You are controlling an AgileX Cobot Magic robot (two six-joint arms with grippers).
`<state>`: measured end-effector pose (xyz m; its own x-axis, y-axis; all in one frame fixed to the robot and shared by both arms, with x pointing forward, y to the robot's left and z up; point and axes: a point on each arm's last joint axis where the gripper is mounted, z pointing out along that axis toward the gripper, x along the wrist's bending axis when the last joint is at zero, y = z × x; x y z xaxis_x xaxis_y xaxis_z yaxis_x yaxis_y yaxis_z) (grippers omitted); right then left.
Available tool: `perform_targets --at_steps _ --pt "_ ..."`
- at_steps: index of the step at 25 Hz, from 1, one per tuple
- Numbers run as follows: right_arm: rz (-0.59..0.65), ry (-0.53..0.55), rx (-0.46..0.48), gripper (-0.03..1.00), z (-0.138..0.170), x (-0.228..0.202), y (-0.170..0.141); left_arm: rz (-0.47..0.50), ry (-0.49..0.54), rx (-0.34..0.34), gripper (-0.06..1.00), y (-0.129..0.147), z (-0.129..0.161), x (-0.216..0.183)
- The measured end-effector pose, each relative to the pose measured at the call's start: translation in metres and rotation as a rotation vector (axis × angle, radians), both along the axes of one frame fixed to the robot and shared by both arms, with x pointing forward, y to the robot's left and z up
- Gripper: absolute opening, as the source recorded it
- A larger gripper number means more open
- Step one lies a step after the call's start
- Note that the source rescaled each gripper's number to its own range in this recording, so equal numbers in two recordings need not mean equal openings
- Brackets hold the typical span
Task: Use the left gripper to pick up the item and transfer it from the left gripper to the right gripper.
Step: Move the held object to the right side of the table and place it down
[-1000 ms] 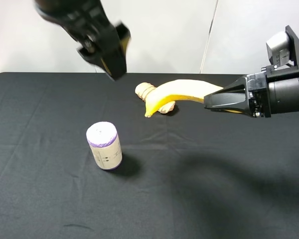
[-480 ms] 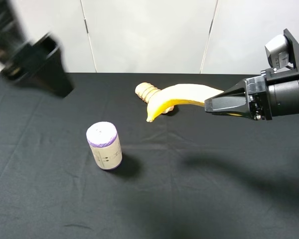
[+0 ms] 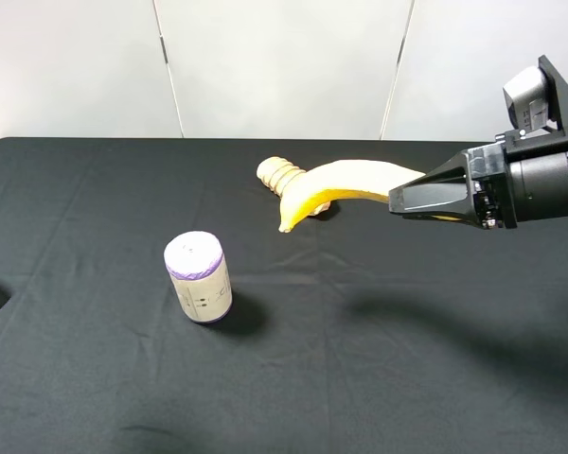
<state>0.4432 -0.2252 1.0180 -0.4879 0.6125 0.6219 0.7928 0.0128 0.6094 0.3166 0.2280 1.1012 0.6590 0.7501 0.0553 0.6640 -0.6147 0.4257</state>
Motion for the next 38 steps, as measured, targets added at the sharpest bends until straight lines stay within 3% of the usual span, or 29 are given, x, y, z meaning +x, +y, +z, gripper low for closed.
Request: perform_targets --at_steps 8,16,23,38 --pt "0.000 0.000 -0.001 0.01 0.000 0.000 0.000 -0.005 -0.103 -0.142 1.00 0.046 -0.023 -0.043" --pt "-0.001 0.003 0.000 0.01 0.000 0.000 0.000 -0.014 -0.176 -0.258 1.00 0.070 -0.047 -0.067" --pt "-0.007 0.013 0.005 0.01 0.000 0.000 0.000 -0.023 -0.189 -0.300 1.00 0.069 -0.058 -0.068" --pt "-0.018 0.030 0.013 0.01 0.000 0.000 0.000 -0.003 -0.200 -0.308 1.00 0.067 -0.060 -0.066"
